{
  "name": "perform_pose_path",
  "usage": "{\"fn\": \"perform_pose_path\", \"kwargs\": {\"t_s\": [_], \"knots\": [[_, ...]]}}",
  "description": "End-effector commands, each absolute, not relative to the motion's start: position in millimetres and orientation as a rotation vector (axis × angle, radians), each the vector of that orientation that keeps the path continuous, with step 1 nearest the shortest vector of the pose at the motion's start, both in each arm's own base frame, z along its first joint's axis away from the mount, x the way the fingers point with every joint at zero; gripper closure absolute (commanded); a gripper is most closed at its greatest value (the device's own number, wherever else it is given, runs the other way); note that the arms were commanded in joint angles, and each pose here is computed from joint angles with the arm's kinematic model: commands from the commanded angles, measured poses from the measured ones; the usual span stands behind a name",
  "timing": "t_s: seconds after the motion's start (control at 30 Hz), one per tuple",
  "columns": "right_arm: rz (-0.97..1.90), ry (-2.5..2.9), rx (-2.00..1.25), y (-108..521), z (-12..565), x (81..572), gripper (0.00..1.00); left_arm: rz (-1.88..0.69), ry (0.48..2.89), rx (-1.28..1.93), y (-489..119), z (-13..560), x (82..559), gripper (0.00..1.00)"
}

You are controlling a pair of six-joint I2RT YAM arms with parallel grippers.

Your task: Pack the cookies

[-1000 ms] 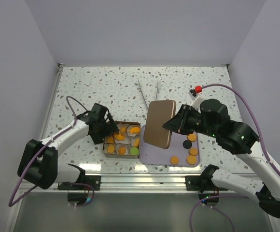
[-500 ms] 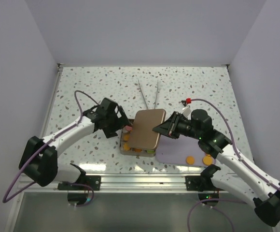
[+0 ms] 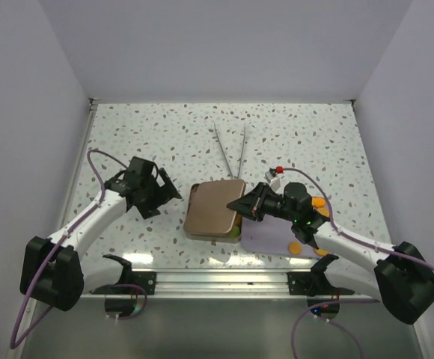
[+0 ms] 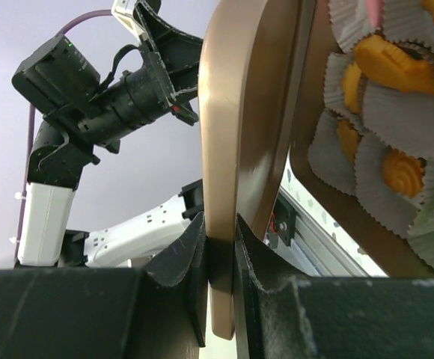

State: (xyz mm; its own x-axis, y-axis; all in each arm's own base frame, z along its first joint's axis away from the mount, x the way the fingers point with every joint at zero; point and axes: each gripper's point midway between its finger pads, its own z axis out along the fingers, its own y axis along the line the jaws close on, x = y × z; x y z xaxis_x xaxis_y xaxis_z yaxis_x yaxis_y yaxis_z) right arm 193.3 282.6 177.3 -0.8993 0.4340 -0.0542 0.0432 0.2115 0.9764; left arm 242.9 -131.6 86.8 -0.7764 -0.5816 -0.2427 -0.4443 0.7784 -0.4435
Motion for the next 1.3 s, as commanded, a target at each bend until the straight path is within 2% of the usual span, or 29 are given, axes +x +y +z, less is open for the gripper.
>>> {"fn": "perform_pose_path", "kwargs": {"t_s": [0.0, 0.37, 0.5, 0.6, 0.63, 0.73, 0.83, 0.93, 1.27], "knots": [[1.870, 2.031, 0.358, 285.7, 206.6, 192.8, 1.00, -0.521, 2.632, -0.718, -130.8, 82.5, 235.5, 0.00], [1.722, 2.188, 0.433, 261.9, 144.9, 186.3, 1.00, -0.516, 2.677, -0.725, -128.2, 63.6, 217.8, 0.00], [1.644, 2.291, 0.470, 255.5, 123.5, 184.1, 0.96, -0.537, 2.690, -0.726, -129.8, 57.5, 211.5, 0.01], [1.601, 2.328, 0.487, 250.3, 116.4, 183.5, 0.86, -0.541, 2.688, -0.729, -130.2, 57.7, 211.7, 0.01], [1.592, 2.325, 0.482, 248.7, 117.4, 183.9, 0.75, -0.543, 2.685, -0.728, -130.6, 58.5, 212.8, 0.01], [1.554, 2.362, 0.483, 244.9, 111.8, 181.8, 0.53, -0.549, 2.680, -0.725, -131.5, 59.8, 214.8, 0.02], [1.529, 2.387, 0.479, 242.1, 107.5, 180.8, 0.44, -0.549, 2.680, -0.728, -131.9, 59.0, 215.9, 0.02], [1.497, 2.415, 0.477, 238.8, 102.8, 180.8, 0.41, -0.554, 2.680, -0.733, -132.9, 57.8, 216.9, 0.02], [1.269, 2.565, 0.500, 218.9, 88.2, 185.7, 0.42, -0.563, 2.684, -0.741, -134.9, 55.0, 218.2, 0.03]]}}
